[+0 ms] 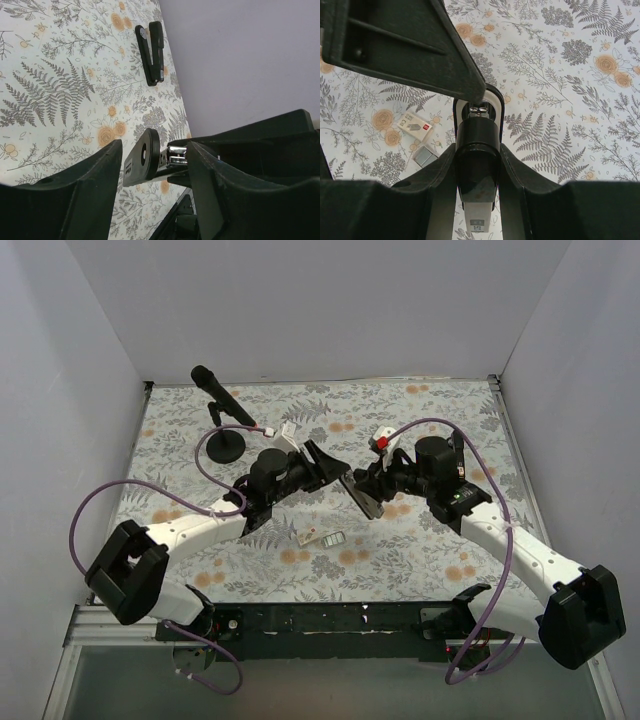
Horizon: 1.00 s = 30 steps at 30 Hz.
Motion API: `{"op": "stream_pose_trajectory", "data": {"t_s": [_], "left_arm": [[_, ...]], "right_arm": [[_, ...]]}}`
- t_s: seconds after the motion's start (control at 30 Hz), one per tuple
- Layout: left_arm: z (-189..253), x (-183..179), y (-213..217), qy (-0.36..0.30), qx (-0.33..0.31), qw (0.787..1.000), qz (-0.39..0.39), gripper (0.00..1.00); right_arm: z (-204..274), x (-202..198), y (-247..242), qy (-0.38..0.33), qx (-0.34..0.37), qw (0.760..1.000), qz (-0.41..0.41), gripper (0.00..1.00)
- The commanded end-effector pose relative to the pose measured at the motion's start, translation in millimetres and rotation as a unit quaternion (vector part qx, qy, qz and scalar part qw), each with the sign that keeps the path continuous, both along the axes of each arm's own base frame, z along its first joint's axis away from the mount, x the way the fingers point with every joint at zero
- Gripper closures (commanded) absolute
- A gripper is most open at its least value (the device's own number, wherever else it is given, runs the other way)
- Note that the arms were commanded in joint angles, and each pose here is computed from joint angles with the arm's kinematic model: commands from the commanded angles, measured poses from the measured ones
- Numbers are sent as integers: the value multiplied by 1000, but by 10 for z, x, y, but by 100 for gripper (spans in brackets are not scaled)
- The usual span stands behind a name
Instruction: Load the staples into the stapler
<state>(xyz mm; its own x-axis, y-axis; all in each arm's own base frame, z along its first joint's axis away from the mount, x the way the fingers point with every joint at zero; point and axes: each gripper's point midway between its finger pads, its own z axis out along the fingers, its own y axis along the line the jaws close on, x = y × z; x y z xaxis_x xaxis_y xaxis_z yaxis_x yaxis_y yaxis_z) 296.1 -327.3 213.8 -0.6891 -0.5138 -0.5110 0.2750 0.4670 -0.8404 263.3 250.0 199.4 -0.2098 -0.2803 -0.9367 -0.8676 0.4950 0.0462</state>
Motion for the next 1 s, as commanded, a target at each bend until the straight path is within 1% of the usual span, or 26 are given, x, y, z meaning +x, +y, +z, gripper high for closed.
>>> {"op": "stream_pose_trajectory", "data": {"t_s": [0.0, 0.13, 0.4, 0.43, 0.5, 0.53, 0.67, 0.7, 0.83, 0.97], "left_arm": [[147, 106, -120, -19, -10, 1000, 9, 50], [35, 140, -116, -7, 3, 1000, 18, 60], [-112, 121, -69, 8, 19, 999, 26, 63], [-142, 115, -64, 12, 20, 999, 26, 68], [-163, 109, -59, 14, 21, 999, 26, 73], [-174, 112, -52, 16, 22, 999, 29, 81], [-172, 116, -27, 17, 31, 999, 33, 100], [-176, 164, 28, 14, 38, 998, 52, 100], [-161, 217, 194, 4, 58, 995, 83, 100], [-166, 296, 427, 2, 61, 992, 108, 100]], "right_arm": [[396, 37, 116, -61, 48, 997, 12, 99], [407, 41, 128, -65, 48, 997, 11, 99], [408, 70, 140, -70, 50, 996, 3, 99], [403, 76, 145, -70, 50, 996, 2, 99], [408, 81, 148, -71, 49, 996, 1, 99], [401, 83, 153, -71, 48, 996, 2, 99], [412, 89, 162, -76, 49, 996, 3, 99], [407, 83, 170, -76, 49, 996, 5, 99], [392, 86, 184, -79, 49, 996, 10, 99], [402, 95, 182, -85, 50, 995, 9, 99]]}}
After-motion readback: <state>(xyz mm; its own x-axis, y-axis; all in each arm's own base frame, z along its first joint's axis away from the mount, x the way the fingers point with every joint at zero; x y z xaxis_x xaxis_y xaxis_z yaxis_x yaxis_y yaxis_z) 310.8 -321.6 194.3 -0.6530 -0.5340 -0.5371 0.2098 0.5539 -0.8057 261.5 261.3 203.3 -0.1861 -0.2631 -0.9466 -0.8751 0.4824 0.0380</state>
